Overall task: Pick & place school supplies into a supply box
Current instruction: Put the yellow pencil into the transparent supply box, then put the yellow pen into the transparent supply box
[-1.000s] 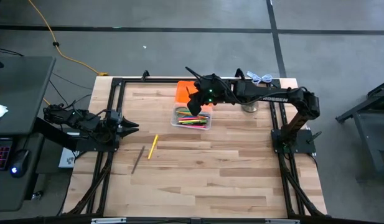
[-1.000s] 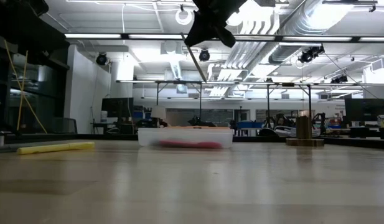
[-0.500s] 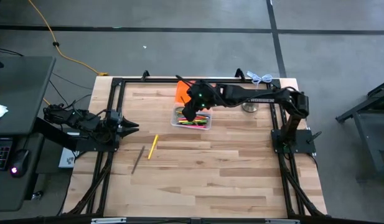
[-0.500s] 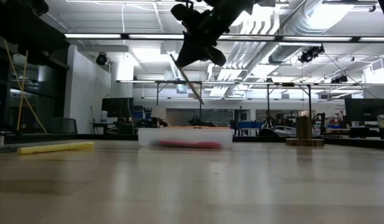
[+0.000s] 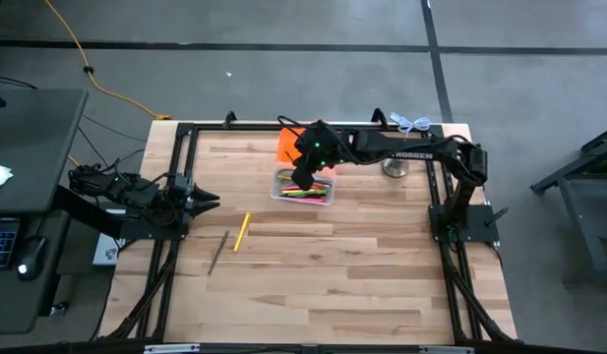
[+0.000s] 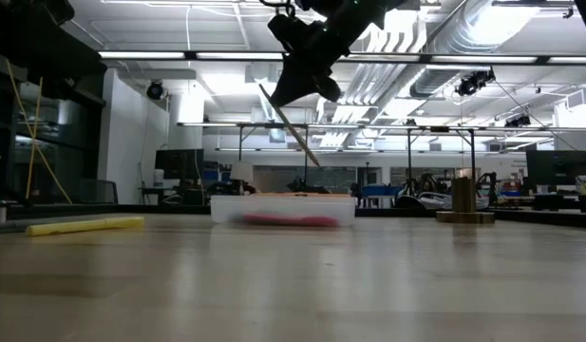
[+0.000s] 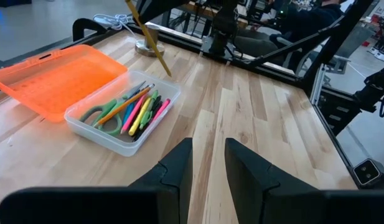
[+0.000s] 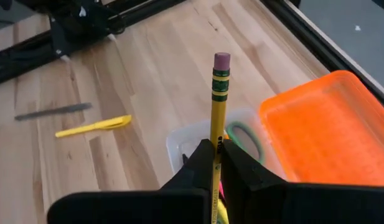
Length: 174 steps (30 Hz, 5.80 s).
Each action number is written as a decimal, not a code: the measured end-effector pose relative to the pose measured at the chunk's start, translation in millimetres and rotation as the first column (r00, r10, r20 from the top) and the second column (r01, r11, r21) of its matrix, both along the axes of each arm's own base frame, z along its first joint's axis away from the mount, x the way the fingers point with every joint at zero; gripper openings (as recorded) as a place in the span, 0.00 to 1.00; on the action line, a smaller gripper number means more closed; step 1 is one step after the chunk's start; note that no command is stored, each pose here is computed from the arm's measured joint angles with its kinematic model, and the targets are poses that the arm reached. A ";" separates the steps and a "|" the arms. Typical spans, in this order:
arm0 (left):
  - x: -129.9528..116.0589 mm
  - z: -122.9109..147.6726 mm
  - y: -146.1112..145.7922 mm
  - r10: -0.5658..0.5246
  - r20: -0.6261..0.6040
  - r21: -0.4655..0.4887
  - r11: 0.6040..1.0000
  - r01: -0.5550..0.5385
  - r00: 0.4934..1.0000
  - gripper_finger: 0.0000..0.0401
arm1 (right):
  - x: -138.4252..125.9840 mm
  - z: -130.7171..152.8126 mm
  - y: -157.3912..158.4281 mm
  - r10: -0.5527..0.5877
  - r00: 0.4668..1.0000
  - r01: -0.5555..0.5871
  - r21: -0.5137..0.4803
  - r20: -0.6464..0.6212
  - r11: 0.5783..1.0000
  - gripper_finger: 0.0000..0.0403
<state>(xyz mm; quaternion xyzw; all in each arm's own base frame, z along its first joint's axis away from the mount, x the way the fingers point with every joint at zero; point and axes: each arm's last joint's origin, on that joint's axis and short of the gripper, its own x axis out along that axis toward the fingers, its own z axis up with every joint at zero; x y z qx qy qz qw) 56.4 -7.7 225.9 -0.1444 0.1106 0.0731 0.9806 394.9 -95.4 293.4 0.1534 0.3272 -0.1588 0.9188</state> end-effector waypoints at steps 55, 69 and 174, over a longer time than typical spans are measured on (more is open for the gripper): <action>-0.1 0.1 1.0 0.034 0.003 0.009 0.999 -0.034 0.999 0.30 | 62.3 -99.1 -24.6 0.296 0.837 -0.295 0.077 -0.460 0.953 0.00; -0.1 0.1 1.2 0.039 0.003 0.015 0.999 -0.039 0.999 0.30 | 66.1 -109.7 -25.0 0.312 0.833 -0.304 0.094 -0.457 0.948 0.00; 100.9 -75.8 -42.8 0.132 -0.612 -0.287 0.882 -0.375 0.779 0.30 | -47.0 33.5 151.9 -0.009 0.984 -0.008 -0.092 -0.180 0.996 0.31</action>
